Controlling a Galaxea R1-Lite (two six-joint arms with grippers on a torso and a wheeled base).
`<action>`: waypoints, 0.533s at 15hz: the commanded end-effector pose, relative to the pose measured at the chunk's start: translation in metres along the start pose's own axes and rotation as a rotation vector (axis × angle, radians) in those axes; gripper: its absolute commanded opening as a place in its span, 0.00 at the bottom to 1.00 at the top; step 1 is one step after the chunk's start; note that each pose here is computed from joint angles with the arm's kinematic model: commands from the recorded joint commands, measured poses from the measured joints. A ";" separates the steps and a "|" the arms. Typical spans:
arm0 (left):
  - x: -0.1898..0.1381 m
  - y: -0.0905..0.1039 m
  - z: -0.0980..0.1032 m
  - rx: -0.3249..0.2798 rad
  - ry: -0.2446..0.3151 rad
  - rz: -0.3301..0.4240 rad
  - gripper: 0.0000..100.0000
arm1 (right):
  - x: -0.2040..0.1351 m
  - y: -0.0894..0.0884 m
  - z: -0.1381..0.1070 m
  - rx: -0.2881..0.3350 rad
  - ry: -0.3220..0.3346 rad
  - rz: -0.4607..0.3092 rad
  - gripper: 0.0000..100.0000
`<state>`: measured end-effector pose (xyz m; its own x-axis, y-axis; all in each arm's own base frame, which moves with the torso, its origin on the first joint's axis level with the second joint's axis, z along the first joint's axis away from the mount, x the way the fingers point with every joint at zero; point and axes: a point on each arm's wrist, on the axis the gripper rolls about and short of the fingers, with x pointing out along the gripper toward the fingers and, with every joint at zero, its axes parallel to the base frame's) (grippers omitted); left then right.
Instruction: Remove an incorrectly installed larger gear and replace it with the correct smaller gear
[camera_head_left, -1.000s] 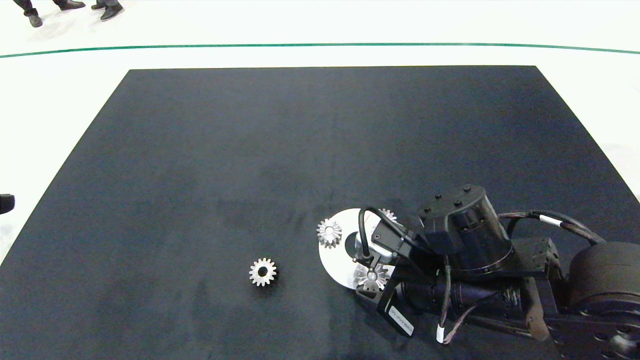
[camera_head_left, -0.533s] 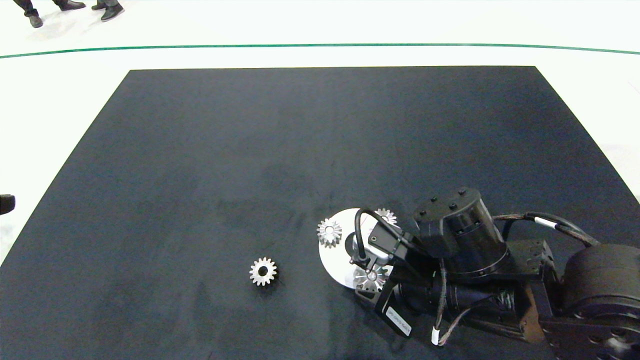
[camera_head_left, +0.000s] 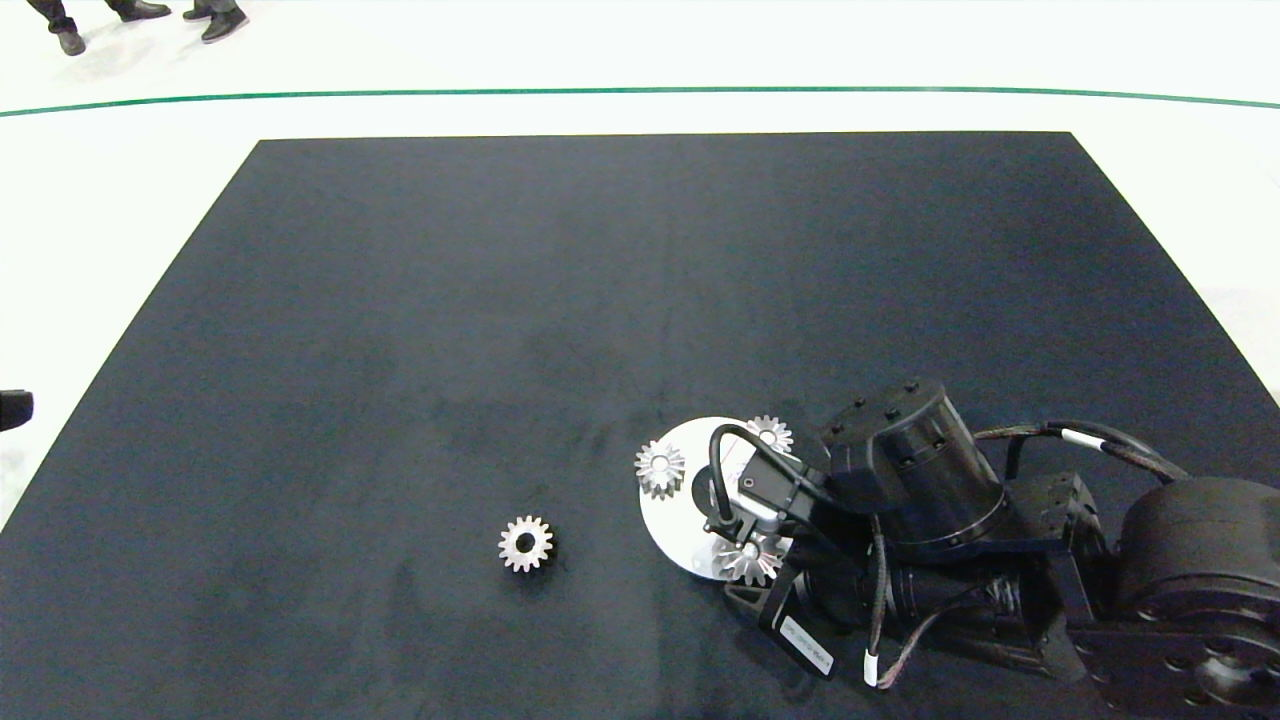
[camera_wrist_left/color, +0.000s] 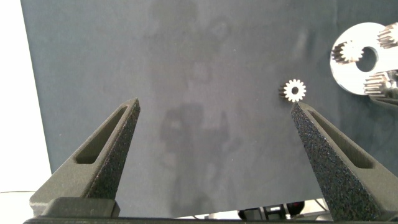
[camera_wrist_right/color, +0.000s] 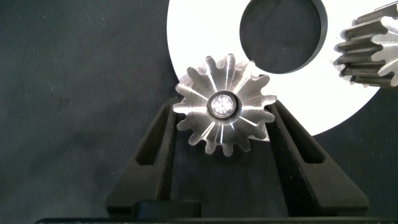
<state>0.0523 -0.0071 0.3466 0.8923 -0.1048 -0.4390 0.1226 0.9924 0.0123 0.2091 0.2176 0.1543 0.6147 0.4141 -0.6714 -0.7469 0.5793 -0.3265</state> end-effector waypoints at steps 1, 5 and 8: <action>-0.001 0.000 -0.001 0.003 0.002 0.000 1.00 | 0.000 -0.001 0.004 0.004 -0.016 -0.005 0.07; 0.000 0.000 -0.001 0.007 0.006 0.000 1.00 | -0.002 -0.002 0.006 0.012 -0.032 -0.010 0.02; 0.000 0.000 -0.001 0.007 0.006 0.000 1.00 | -0.009 -0.003 0.007 0.019 -0.050 -0.013 0.00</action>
<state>0.0519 -0.0071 0.3462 0.8922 -0.1048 -0.4394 0.1256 0.9919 0.0185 0.2099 0.2192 0.1620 0.6305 0.4336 -0.6437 -0.7364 0.5964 -0.3196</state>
